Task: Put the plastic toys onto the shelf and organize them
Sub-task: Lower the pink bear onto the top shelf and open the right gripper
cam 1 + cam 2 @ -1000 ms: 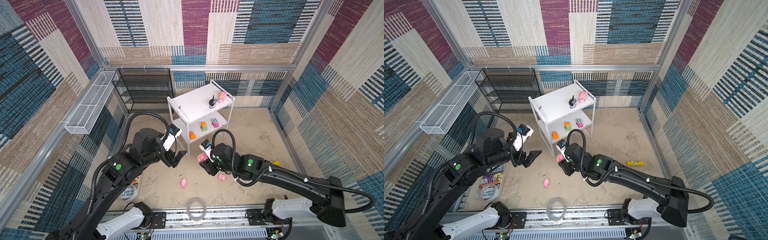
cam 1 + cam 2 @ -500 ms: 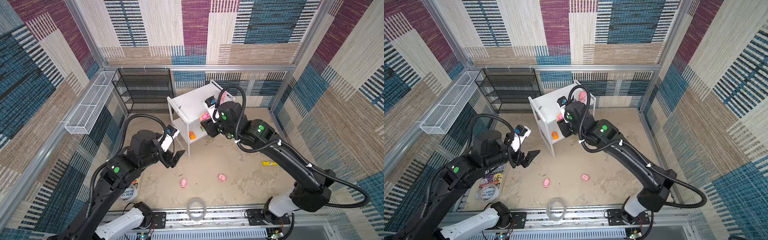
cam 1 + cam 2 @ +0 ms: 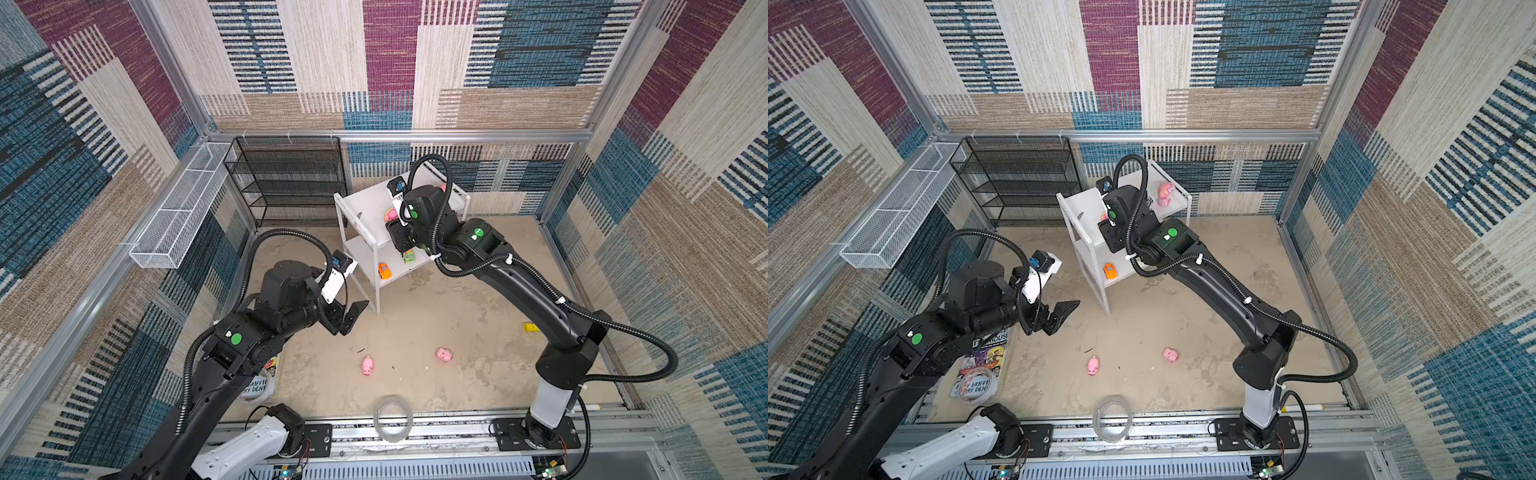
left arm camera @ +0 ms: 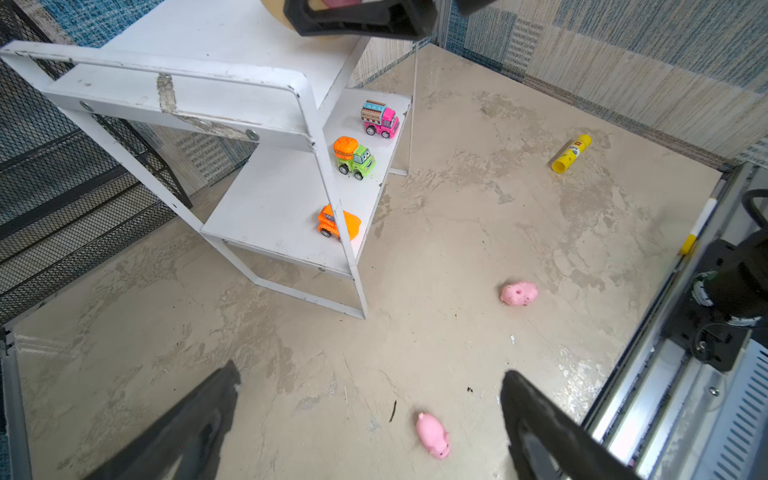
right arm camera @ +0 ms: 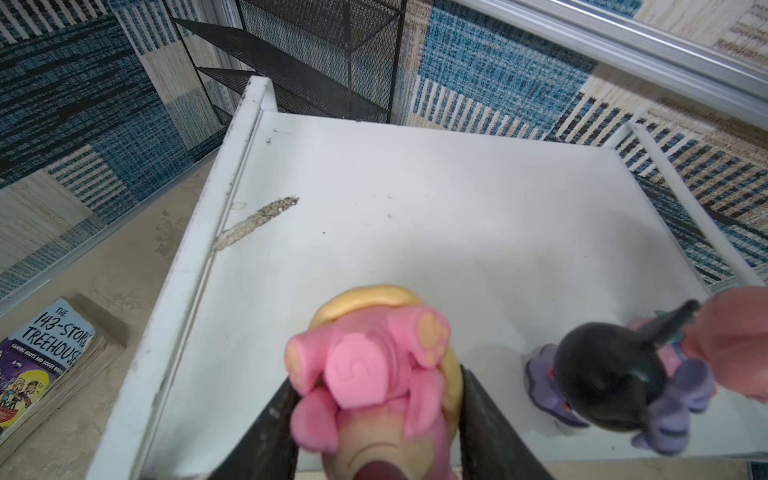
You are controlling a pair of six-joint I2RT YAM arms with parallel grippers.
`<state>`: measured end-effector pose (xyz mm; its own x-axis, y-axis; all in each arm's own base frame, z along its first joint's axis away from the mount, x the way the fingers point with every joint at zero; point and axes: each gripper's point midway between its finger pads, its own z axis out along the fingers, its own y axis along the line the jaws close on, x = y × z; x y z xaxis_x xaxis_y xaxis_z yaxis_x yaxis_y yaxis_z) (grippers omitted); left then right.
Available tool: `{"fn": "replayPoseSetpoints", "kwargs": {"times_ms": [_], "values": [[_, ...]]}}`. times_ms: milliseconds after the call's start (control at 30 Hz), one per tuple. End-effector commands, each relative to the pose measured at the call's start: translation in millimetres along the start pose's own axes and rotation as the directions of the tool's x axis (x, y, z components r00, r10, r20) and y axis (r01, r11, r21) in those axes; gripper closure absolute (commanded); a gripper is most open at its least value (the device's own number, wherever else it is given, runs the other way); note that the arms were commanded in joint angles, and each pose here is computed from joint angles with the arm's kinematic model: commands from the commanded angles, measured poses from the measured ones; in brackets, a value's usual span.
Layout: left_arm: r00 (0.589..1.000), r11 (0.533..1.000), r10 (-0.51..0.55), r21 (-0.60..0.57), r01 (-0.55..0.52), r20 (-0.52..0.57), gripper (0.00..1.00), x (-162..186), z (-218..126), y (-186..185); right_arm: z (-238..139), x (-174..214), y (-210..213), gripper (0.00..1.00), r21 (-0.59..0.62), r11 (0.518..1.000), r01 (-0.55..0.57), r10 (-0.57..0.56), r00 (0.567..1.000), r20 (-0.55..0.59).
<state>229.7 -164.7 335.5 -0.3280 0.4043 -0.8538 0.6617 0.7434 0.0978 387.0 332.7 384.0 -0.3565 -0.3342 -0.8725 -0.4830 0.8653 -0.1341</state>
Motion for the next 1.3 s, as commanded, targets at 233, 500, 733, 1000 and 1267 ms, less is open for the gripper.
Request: {"fn": "replayPoseSetpoints", "kwargs": {"times_ms": [233, 500, 733, 1000, 1267], "values": [[0.999, 1.000, 0.016, 0.011, -0.017, 0.039, 0.01, -7, -1, -1, 17, -1, -8, 0.56, 0.061, 0.998, -0.009, 0.010, 1.000, -0.022], [0.999, 1.000, 0.014, 0.014, -0.015, 0.042, 0.01, -7, -1, -1, 23, 0, -14, 0.54, 0.087, 0.996, -0.015, 0.018, 0.999, -0.033], [0.999, 1.000, 0.012, 0.017, -0.013, 0.044, 0.01, -7, -1, -1, 24, -2, -13, 0.47, 0.081, 0.997, -0.017, 0.019, 0.999, -0.029], [0.999, 1.000, 0.007, 0.024, -0.009, 0.046, 0.01, -6, 0, -2, 23, -8, -12, 0.40, 0.075, 0.997, -0.018, 0.019, 1.000, -0.014], [0.999, 1.000, 0.002, 0.030, -0.004, 0.047, 0.01, -6, 2, -1, 21, -17, -13, 0.35, 0.072, 0.997, -0.014, 0.014, 1.000, 0.008]]}}
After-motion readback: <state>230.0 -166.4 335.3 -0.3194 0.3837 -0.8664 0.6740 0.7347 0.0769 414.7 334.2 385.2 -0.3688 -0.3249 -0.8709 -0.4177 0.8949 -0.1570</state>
